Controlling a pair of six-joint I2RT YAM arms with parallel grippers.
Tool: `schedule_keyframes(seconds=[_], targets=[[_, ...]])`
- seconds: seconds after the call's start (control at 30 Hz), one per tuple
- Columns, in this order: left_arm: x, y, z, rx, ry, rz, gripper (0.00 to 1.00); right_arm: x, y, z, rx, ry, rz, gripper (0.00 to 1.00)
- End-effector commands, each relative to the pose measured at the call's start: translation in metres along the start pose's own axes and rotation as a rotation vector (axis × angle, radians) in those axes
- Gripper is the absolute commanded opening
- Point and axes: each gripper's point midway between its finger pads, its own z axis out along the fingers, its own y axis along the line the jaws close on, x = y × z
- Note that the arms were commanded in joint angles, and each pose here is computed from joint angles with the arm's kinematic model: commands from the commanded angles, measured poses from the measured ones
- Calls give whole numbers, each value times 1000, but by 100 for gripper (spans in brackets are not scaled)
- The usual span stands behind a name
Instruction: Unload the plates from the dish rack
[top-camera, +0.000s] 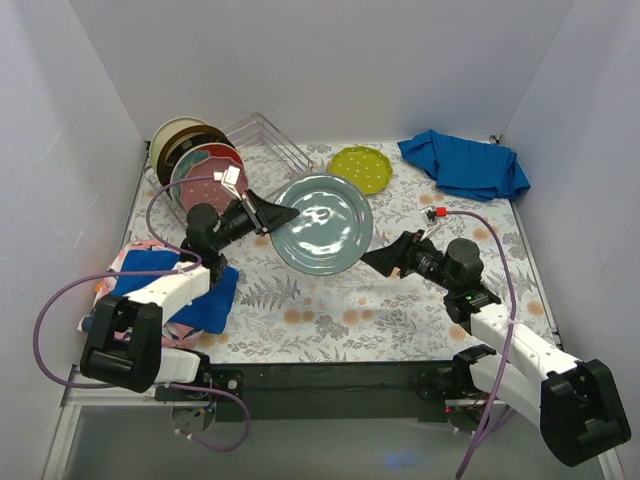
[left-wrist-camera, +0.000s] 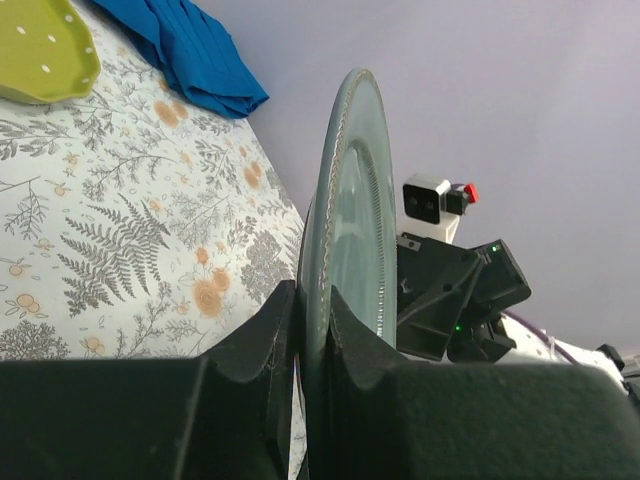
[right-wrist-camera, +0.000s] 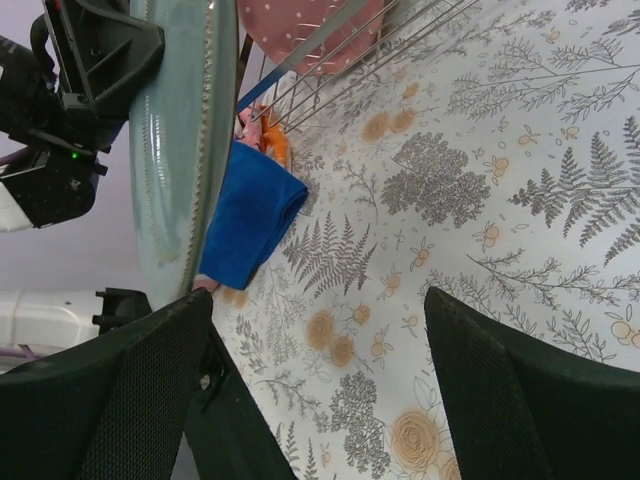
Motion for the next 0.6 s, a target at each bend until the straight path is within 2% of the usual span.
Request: schedule_keyframes(seconds=[0.0, 0.17, 0.33, 0.47, 0.57], targets=[[-7, -44, 1, 146, -65, 59, 0, -15, 23, 4, -125, -62, -4, 90], [3, -39, 4, 161, -37, 48, 0, -12, 22, 7, -139, -49, 7, 87], [5, -30, 3, 137, -59, 32, 0, -8, 25, 4, -159, -38, -1, 86], [-1, -32, 3, 122, -78, 28, 0, -4, -6, -5, -34, -55, 60, 89], [-5, -32, -1, 83, -101, 64, 0, -13, -25, -15, 52, -128, 75, 90]])
